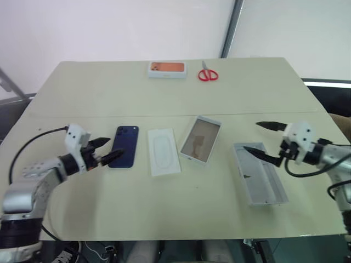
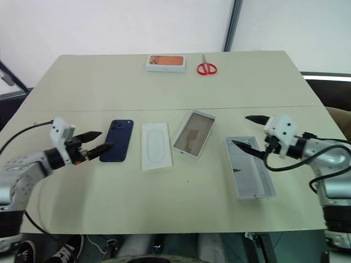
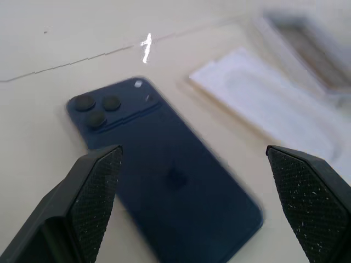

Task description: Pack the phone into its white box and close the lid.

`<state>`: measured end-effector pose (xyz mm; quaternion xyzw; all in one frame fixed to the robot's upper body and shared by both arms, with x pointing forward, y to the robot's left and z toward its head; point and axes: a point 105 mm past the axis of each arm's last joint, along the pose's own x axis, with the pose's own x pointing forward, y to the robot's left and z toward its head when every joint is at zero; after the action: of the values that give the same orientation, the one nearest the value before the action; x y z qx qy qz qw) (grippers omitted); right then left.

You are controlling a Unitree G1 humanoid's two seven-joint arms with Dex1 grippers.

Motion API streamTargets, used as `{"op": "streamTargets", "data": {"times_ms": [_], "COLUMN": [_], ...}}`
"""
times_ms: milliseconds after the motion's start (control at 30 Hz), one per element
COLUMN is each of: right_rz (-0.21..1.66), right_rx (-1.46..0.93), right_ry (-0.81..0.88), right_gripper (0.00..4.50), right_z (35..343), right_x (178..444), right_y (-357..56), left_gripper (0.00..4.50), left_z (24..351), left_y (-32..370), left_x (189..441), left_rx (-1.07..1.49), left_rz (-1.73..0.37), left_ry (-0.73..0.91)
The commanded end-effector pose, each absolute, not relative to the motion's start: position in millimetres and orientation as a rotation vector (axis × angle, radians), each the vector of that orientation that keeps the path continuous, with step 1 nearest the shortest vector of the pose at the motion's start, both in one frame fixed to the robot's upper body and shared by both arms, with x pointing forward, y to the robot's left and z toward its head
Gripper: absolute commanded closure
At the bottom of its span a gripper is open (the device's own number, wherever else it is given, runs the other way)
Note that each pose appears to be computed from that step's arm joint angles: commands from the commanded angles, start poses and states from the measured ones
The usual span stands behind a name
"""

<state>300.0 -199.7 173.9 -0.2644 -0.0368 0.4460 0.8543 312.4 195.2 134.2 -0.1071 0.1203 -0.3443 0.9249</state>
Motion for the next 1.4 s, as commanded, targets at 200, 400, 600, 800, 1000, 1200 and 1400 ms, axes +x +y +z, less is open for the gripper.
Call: {"op": "streamTargets", "data": {"times_ms": [200,400,600,800,1000,1200,1400], "right_rz": [1.078,1.045,1.02,1.004,1.001,0.995,0.992], "right_rx": [-0.633,-0.628,-0.617,-0.607,-0.605,-0.612,-0.613], "right_ry": [-0.117,-0.119,-0.12,-0.14,-0.151,-0.154,-0.154], "right_gripper": [0.04,0.04,0.04,0.04,0.04,0.0,0.0], "right_z": [173.9,174.1,168.7,165.9,165.7,166.7,166.1], "right_x": [290.0,298.3,302.5,305.9,305.8,305.8,305.8], "right_y": [-163.3,-170.0,-172.8,-168.0,-163.6,-163.1,-162.4], "left_gripper": [0.09,0.09,0.09,0.09,0.09,2.33,4.46], "left_z": [120.4,118.2,103.5,96.1,92.3,90.3,86.6], "left_y": [160.4,145.2,143.9,130.3,106.3,104.7,114.2], "left_x": [307.0,302.4,307.2,310.3,309.5,308.3,309.8], "left_rx": [-0.265,-0.391,-0.375,-0.431,-0.524,-0.574,-0.605], "left_rz": [-0.726,-0.73,-0.635,-0.621,-0.672,-0.68,-0.638], "left_ry": [0.415,0.52,0.611,0.638,0.685,0.713,0.725]}}
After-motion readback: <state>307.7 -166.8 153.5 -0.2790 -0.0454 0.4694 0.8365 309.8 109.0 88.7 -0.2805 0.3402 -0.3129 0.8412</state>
